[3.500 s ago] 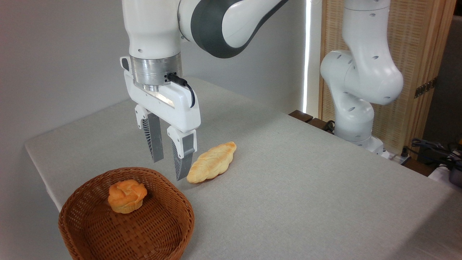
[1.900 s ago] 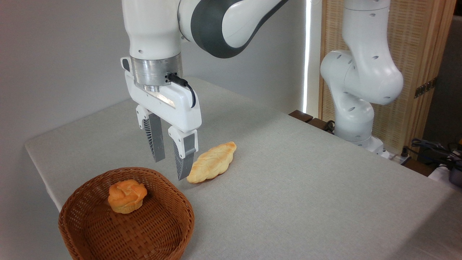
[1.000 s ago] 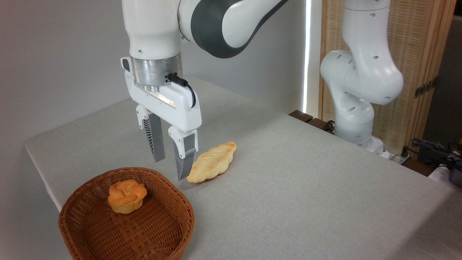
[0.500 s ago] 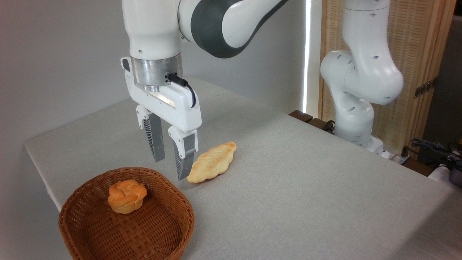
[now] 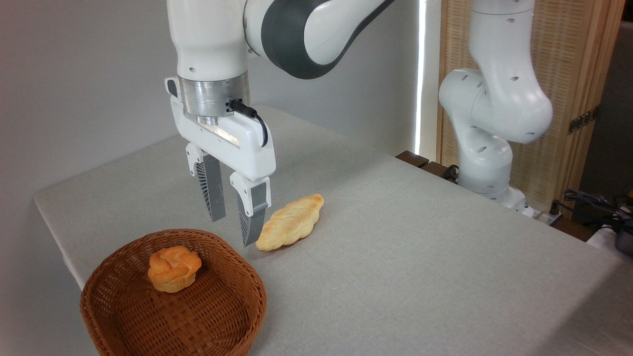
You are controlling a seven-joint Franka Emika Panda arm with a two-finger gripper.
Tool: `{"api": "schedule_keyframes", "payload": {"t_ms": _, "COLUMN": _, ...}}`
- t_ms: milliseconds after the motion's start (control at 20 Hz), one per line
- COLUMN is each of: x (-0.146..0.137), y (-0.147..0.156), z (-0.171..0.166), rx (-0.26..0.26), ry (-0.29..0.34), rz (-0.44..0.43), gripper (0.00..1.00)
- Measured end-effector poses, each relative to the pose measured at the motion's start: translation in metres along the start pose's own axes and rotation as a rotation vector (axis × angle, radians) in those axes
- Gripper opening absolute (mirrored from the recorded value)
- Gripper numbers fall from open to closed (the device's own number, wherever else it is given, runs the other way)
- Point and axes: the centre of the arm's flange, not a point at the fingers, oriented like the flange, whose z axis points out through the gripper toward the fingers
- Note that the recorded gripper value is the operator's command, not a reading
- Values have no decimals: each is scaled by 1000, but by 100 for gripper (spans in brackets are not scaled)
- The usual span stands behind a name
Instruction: Put bread into the basket
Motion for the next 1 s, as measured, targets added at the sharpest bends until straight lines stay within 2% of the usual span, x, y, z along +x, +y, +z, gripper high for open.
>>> {"api": "schedule_keyframes", "payload": {"t_ms": 250, "x": -1, "y": 1, "z": 3, "rx": -12, "ry": -17, "rz": 1, "gripper": 100}}
{"api": "schedule_keyframes", "payload": {"t_ms": 500, "x": -2, "y": 18, "z": 24, "rx": -76, "ry": -100, "rz": 19, "gripper": 100}}
{"api": "schedule_keyframes", "payload": {"t_ms": 600, "x": -3, "y": 28, "z": 36, "rx": -101, "ry": -137, "rz": -9, "gripper": 100}}
{"api": "schedule_keyframes", "payload": {"t_ms": 850, "x": -5, "y": 57, "z": 69, "rx": -137, "ry": -207, "rz": -49, "gripper": 100}}
{"api": "schedule_keyframes", "payload": {"t_ms": 1000, "x": -11, "y": 62, "z": 80, "rx": -150, "ry": -231, "rz": -53, "gripper": 100}}
